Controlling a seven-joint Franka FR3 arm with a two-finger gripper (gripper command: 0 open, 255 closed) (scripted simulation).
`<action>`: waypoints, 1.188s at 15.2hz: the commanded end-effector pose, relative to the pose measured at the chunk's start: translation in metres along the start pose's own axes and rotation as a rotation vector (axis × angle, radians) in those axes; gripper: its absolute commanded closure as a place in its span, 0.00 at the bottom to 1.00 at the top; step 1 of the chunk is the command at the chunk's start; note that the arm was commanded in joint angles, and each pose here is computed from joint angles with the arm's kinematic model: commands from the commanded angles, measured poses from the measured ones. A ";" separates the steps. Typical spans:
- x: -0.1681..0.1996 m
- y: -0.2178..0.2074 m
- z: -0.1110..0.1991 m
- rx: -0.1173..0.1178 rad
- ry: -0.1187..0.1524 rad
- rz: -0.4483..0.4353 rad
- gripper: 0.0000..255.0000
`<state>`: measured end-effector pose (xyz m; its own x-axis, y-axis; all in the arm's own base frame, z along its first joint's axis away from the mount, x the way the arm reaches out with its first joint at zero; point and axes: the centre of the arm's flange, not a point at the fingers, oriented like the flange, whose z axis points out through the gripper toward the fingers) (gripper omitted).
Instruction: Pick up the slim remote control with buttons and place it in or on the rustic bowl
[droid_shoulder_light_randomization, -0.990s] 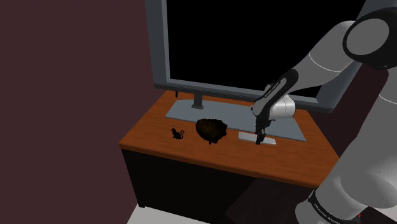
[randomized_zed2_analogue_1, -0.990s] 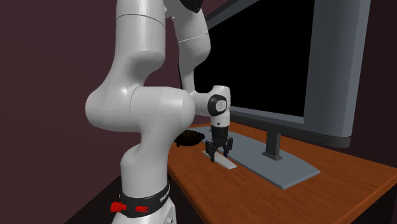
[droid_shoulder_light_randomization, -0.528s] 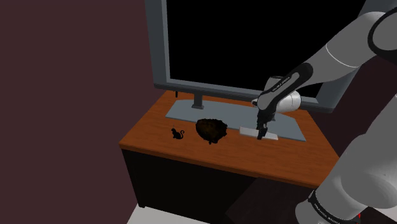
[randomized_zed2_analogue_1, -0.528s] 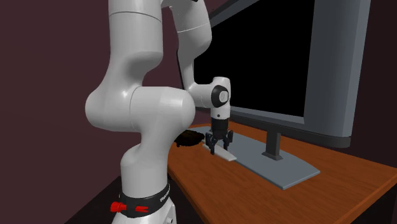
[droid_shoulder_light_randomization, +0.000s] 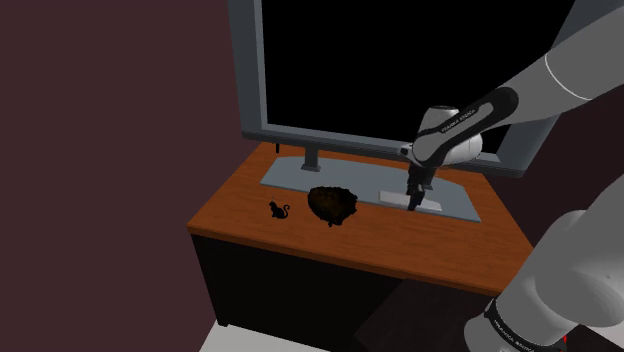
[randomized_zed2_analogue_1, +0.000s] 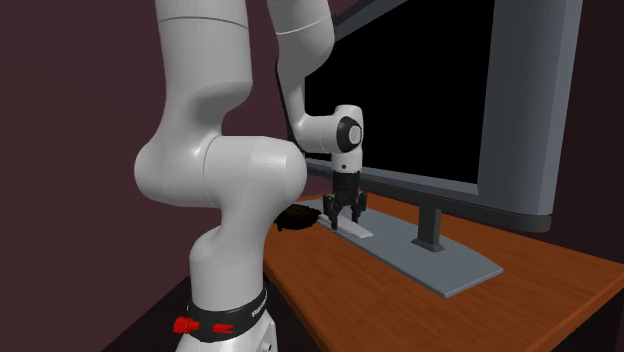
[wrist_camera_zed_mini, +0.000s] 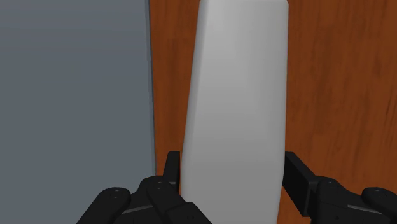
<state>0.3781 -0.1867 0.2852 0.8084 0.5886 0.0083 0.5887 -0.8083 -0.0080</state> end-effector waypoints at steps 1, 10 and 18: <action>0.001 0.001 -0.011 0.000 -0.001 0.000 1.00; 0.002 0.000 -0.059 0.000 -0.001 0.000 1.00; 0.028 -0.005 -0.087 0.000 -0.001 0.000 1.00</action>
<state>0.3914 -0.1740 0.3725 0.8081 0.5890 0.0077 0.5891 -0.8081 -0.0078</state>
